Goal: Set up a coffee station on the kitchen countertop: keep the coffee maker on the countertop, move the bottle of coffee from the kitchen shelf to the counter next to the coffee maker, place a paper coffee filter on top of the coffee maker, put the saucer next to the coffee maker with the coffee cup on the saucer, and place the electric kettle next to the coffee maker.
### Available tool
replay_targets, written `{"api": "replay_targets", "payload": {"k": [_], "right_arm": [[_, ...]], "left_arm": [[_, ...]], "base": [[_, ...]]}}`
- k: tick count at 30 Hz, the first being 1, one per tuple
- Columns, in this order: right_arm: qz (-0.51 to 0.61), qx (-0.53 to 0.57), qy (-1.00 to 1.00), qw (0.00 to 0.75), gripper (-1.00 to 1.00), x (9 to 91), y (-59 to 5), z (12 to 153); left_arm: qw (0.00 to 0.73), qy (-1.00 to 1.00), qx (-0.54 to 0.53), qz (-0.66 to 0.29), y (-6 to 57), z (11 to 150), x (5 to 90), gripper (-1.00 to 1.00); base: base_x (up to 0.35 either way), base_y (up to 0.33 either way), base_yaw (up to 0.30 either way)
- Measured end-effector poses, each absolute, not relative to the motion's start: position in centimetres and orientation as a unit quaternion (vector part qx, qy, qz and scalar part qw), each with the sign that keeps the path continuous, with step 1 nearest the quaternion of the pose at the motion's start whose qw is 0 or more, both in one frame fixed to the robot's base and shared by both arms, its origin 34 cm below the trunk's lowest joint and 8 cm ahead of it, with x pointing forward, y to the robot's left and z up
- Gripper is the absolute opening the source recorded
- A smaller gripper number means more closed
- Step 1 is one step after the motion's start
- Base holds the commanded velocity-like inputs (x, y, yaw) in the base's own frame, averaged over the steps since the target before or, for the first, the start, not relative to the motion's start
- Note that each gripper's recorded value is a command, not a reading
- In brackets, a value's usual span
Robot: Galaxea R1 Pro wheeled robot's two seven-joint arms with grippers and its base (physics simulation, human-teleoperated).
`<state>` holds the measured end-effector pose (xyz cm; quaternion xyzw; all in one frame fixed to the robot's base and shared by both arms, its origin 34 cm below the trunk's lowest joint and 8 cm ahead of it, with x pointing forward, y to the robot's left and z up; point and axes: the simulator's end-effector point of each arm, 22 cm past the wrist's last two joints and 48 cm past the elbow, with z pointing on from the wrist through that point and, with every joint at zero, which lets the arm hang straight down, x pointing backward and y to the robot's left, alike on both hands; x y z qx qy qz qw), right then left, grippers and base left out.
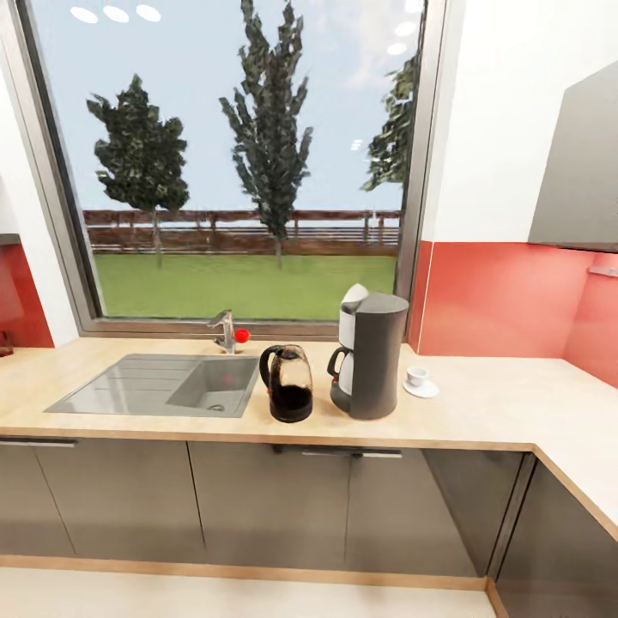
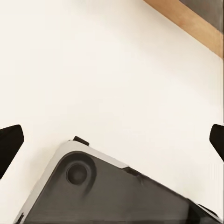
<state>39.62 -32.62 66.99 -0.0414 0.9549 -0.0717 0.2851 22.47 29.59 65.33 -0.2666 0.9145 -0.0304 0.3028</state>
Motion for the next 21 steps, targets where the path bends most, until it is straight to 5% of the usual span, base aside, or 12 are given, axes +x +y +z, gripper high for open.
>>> {"api": "replay_targets", "payload": {"k": [15,21], "right_arm": [[-0.138,-0.017,0.746,0.652,-1.0,65.2,-32.0,99.5],[-0.155,0.025,0.69,0.707,-1.0,65.9,-32.8,112.3]], "left_arm": [[0.295,0.93,-0.213,-0.051,26.0,65.1,22.2,1.0],[0.295,0.931,-0.207,-0.052,25.8,65.1,22.3,1.0]], "base": [[0.0,0.0,0.0],[0.0,0.0,0.0]]}}
